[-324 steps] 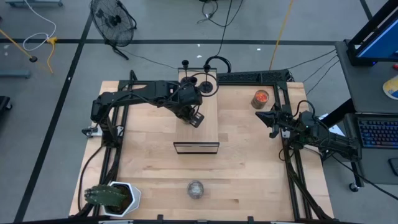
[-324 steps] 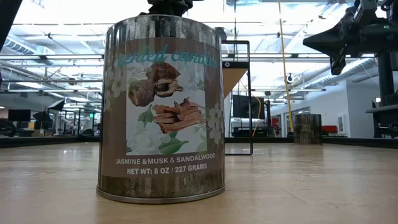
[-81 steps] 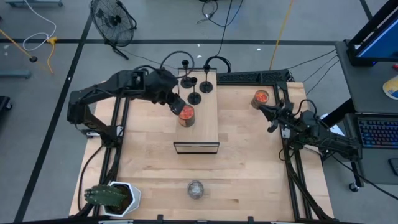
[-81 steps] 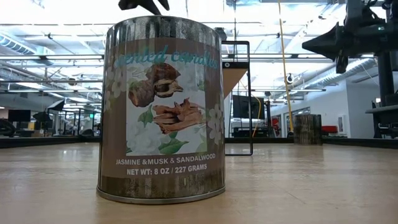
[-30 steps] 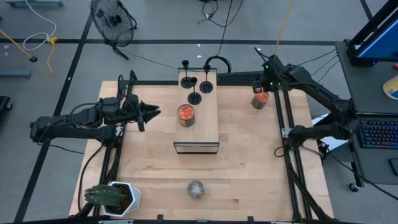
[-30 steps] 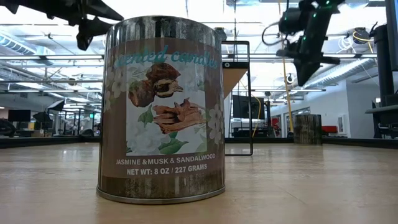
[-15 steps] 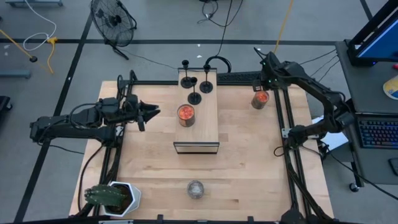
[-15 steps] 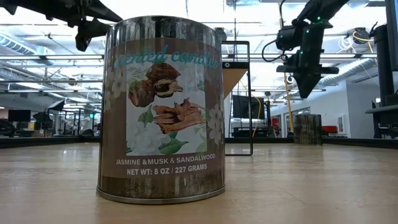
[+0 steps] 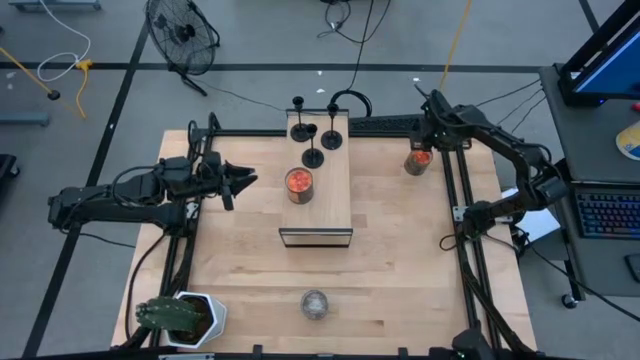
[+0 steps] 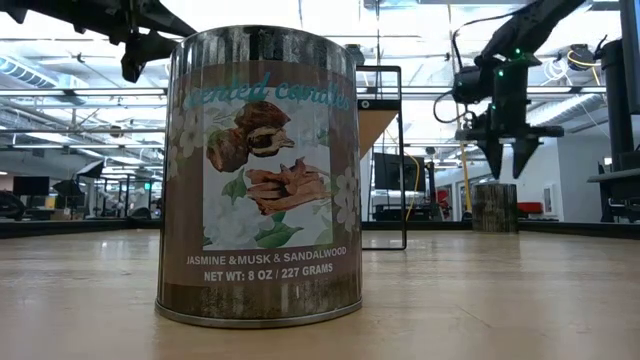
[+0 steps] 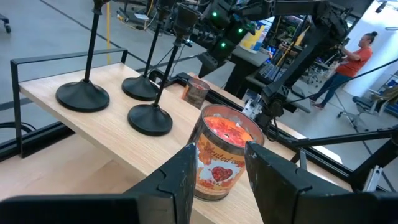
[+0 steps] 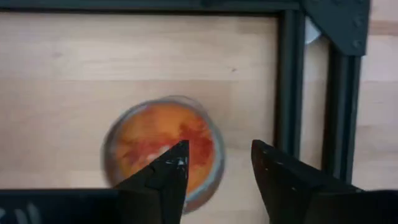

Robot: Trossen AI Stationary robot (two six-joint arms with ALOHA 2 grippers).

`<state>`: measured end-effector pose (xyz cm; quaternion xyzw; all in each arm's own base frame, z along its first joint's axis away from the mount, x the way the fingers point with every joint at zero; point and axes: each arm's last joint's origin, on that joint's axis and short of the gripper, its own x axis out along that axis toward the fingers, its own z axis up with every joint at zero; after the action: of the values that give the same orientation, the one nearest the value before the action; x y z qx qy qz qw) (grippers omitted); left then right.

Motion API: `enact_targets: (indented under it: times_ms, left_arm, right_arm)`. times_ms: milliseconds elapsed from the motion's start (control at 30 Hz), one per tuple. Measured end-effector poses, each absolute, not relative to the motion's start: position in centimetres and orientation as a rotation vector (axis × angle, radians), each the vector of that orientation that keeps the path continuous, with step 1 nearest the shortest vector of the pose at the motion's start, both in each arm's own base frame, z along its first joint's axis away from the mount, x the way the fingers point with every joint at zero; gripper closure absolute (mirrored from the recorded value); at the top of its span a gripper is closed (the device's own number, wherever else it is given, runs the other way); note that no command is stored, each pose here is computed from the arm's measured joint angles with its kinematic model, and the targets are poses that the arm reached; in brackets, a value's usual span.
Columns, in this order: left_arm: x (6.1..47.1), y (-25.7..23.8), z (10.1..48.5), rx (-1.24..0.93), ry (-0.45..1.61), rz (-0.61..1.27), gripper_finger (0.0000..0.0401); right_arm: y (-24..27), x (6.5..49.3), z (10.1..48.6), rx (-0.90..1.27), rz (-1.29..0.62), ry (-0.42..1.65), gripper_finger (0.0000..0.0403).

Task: Pick & Place candle stick holders
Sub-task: Put the orange container candle on the shelf

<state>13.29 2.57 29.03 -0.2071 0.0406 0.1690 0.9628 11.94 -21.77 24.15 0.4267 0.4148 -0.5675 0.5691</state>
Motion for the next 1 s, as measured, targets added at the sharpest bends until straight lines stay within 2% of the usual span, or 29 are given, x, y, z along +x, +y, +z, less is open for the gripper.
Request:
enact_targets:
  times_ms: [433, 1000]
  left_arm:
    - [13.3, 2.6, 29.1, -0.422, 0.076, 0.341, 0.0258]
    - [13.3, 2.6, 29.1, -0.438, 0.071, 0.342, 0.0258]
  right_arm:
    - [-22.6, 12.1, 24.4, 1.079, -1.409, 0.801, 0.026]
    - [-20.2, 13.4, 24.0, 1.203, -1.446, 0.89, 0.025]
